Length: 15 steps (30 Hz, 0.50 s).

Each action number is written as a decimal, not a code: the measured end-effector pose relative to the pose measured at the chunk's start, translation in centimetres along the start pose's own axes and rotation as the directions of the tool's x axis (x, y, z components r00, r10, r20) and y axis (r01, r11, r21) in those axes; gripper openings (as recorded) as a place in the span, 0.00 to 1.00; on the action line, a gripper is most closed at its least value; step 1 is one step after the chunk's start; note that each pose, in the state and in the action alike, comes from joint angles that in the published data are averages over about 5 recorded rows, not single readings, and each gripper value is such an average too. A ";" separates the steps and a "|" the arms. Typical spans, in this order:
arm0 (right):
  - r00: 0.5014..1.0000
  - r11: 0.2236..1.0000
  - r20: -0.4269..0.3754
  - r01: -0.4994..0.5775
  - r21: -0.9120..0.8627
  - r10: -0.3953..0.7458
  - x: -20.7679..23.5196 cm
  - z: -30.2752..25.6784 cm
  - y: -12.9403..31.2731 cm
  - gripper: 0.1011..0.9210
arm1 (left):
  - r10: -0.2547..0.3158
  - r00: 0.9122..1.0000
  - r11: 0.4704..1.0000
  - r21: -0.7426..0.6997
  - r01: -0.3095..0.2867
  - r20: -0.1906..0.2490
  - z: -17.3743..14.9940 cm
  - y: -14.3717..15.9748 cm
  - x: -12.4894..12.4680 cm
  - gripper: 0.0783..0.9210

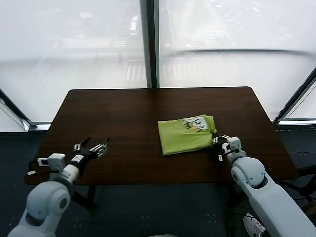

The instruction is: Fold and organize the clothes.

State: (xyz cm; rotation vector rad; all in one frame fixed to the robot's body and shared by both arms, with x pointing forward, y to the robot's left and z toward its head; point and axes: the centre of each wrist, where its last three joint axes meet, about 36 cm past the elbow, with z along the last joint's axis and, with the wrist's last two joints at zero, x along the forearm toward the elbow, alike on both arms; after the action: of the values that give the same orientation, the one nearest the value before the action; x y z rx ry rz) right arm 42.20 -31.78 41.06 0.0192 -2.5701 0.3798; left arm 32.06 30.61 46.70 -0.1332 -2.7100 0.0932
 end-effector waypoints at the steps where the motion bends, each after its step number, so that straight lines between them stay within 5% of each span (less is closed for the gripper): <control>1: 1.000 1.000 0.008 -0.003 -0.010 0.003 0.2 0.0 -0.3 0.05 | 0.000 1.000 1.000 0.000 0.000 0.000 0.0 0.0 0.0 0.98; 7: 0.996 1.000 0.084 -0.002 -0.022 0.003 1.4 -0.7 -2.2 0.17 | 0.006 1.000 1.000 0.004 -0.006 0.002 0.0 -0.1 -0.4 0.98; 15: 0.978 0.997 0.201 -0.063 0.036 0.055 4.0 -3.6 -2.5 0.76 | 0.007 1.000 1.000 0.005 -0.007 -0.003 0.3 -0.1 -0.8 0.98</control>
State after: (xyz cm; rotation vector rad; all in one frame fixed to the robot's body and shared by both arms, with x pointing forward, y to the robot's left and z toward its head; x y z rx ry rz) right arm 40.82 -33.00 46.72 -0.0036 -2.7659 0.4761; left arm 32.67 30.38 46.14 -0.1411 -2.7059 0.1022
